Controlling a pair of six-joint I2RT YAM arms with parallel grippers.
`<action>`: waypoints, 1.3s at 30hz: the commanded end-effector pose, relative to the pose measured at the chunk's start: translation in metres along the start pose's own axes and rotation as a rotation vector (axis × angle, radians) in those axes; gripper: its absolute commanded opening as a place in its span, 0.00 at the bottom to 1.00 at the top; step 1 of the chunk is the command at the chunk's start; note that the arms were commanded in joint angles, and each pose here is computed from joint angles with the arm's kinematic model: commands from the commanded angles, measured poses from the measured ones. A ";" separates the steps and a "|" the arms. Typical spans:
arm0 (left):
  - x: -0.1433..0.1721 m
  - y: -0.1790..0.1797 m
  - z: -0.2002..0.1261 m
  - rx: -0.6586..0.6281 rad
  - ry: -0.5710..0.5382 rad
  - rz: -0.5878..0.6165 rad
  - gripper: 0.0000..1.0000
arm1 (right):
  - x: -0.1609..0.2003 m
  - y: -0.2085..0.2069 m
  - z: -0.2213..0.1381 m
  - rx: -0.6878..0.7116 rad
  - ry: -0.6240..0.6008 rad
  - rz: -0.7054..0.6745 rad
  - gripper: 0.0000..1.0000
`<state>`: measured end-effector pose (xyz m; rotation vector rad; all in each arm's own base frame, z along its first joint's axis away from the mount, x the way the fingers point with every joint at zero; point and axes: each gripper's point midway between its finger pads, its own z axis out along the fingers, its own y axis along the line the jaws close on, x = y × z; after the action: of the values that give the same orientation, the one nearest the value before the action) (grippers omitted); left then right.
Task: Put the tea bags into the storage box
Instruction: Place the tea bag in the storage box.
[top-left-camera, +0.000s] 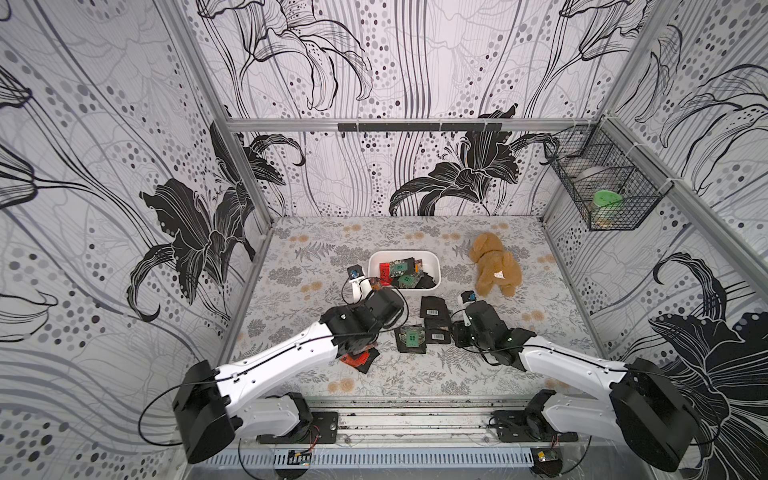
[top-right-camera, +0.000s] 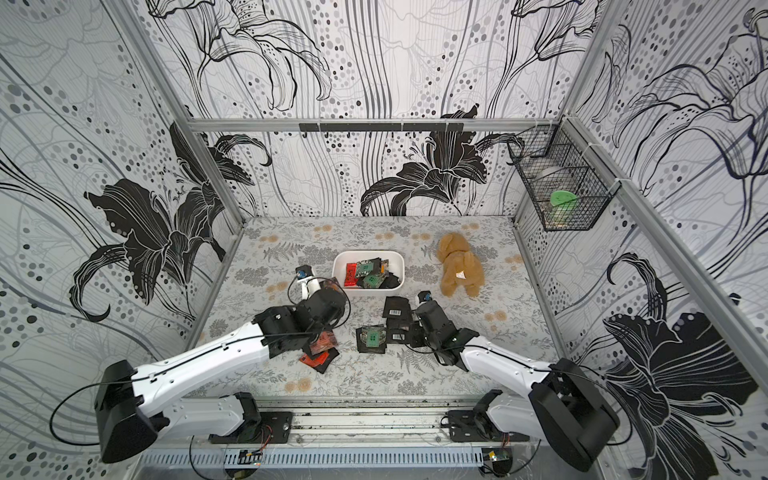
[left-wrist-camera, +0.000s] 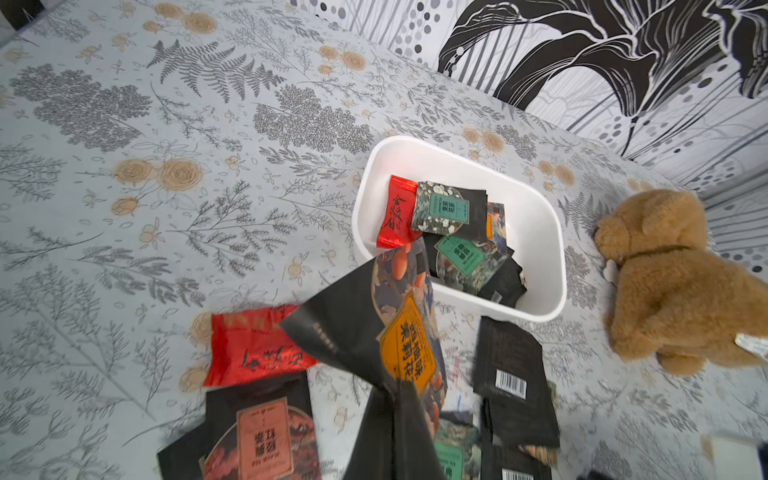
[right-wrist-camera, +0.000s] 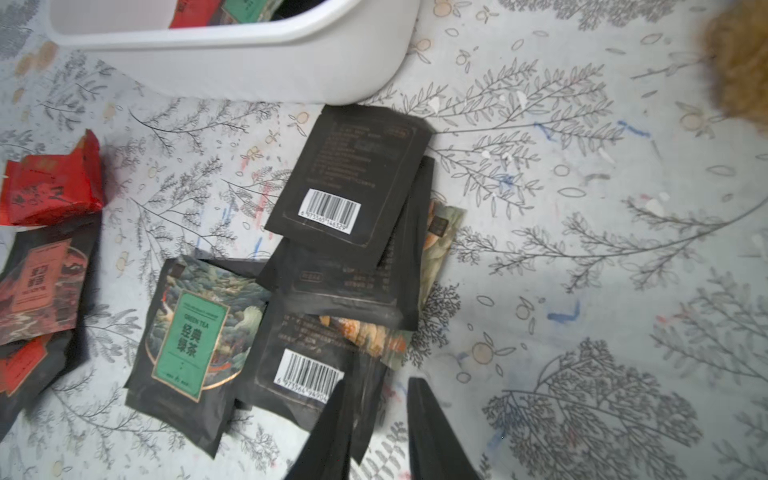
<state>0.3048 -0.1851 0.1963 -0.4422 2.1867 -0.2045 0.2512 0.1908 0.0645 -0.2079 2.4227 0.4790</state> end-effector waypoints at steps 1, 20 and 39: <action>-0.021 -0.048 0.029 0.143 0.041 0.005 0.00 | -0.013 0.010 -0.010 -0.063 -0.076 -0.016 0.28; -0.014 -0.090 0.160 0.049 0.182 0.025 0.03 | -0.017 0.011 -0.022 -0.085 -0.129 -0.051 0.41; -0.056 0.008 0.089 -0.086 -0.031 -0.119 0.72 | -0.021 0.031 -0.036 -0.219 -0.194 -0.078 0.44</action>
<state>0.4107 -0.1552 0.1741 -0.5859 2.1949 -0.0759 0.2396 0.2026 0.1072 -0.3072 2.2043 0.6707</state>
